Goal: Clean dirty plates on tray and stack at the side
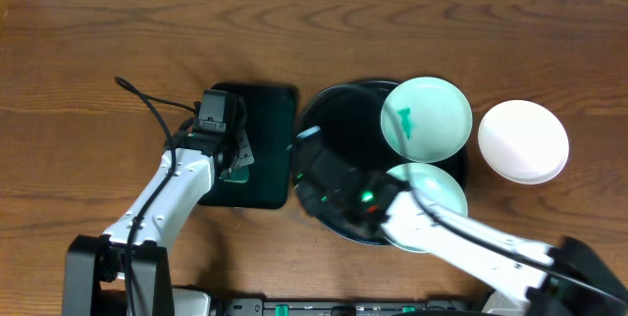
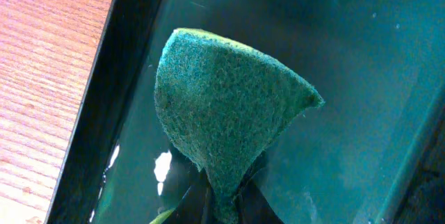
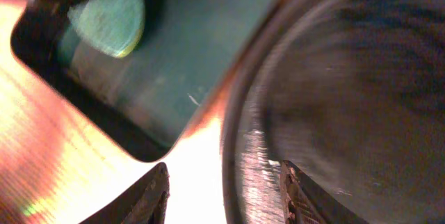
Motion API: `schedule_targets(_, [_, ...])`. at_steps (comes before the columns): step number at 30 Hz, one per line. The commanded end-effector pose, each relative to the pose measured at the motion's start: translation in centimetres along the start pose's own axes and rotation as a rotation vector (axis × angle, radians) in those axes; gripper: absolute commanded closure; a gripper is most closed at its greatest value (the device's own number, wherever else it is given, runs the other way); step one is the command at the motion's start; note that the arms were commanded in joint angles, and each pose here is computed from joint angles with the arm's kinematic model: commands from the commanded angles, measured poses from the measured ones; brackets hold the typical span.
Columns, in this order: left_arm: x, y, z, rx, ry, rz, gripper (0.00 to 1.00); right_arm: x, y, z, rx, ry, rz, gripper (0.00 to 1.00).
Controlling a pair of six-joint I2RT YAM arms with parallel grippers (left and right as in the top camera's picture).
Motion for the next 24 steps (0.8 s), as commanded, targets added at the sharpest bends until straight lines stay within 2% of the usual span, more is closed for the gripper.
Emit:
schedule_targets(1, [0.1, 0.2, 0.1, -0.001, -0.003, -0.004, 0.92, 2.6, -2.3, -1.2, -0.057, -0.057, 0.027, 0.51])
schedule_targets(8, [0.1, 0.0, 0.2, -0.002, 0.005, 0.007, 0.92, 7.3, -8.4, -0.8, -0.204, -0.08, 0.152, 0.48])
schedule_targets(10, [0.1, -0.4, 0.3, -0.002, 0.022, 0.042, 0.92, 8.1, -10.4, -0.1, -0.275, -0.061, 0.175, 0.45])
schedule_targets(17, [0.1, -1.2, 0.7, -0.037, 0.054, 0.099, 0.92, 9.5, -16.1, 3.3, -0.479, 0.061, 0.168, 0.43])
schedule_targets(24, [0.2, -2.0, 1.3, -0.064, 0.068, 0.124, 0.92, 11.0, -20.7, 5.3, -0.537, 0.071, 0.206, 0.43])
Point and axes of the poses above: each gripper's point midway between its finger pads, its own x axis back along the fingers, its own y axis along the line the jaws close on, z = x × y, the point moved 5 cm from there along x, back along the fingers, and after that the axes turned 13 degrees about x, right-handed, at the moved point
